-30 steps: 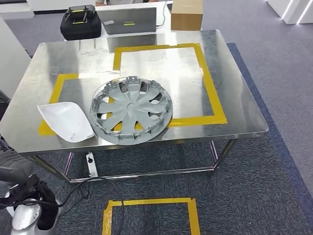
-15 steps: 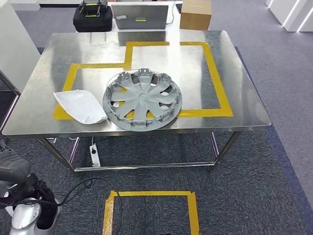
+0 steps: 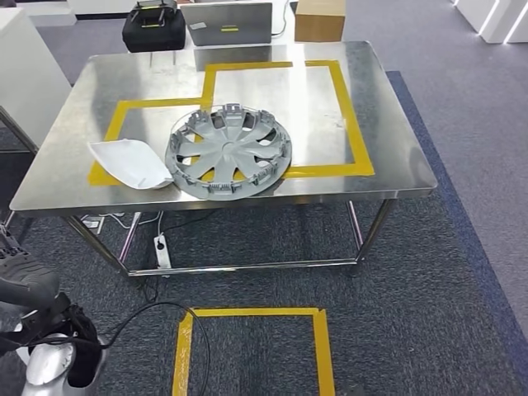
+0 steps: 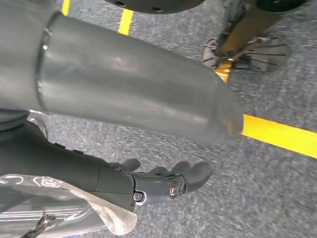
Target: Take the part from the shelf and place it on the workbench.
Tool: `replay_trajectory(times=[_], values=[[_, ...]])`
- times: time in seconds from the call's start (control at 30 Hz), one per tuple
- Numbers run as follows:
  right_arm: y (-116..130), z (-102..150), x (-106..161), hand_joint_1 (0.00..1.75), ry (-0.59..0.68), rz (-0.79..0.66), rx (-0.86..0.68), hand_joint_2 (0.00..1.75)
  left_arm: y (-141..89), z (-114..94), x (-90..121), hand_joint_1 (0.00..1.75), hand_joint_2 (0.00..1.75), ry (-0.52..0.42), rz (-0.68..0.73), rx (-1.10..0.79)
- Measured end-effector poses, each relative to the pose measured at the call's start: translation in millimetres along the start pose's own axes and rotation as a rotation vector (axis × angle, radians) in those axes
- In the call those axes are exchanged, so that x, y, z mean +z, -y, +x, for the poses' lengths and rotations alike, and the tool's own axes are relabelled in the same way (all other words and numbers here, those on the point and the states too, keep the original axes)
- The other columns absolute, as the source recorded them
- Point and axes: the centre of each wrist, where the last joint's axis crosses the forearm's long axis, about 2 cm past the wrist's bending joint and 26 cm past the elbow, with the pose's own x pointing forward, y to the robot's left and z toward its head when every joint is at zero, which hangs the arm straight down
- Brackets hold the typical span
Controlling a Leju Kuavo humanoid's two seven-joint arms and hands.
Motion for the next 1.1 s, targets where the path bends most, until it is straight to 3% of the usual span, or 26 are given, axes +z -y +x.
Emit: replay_trajectory(times=[1.1], values=[[-1.2, 1.4, 0.1, 0.0, -0.011, -0.003, 0.013, 0.0, 4.1, -4.8, 1.4, 0.0, 0.0, 0.048, -0.028, -0.084]])
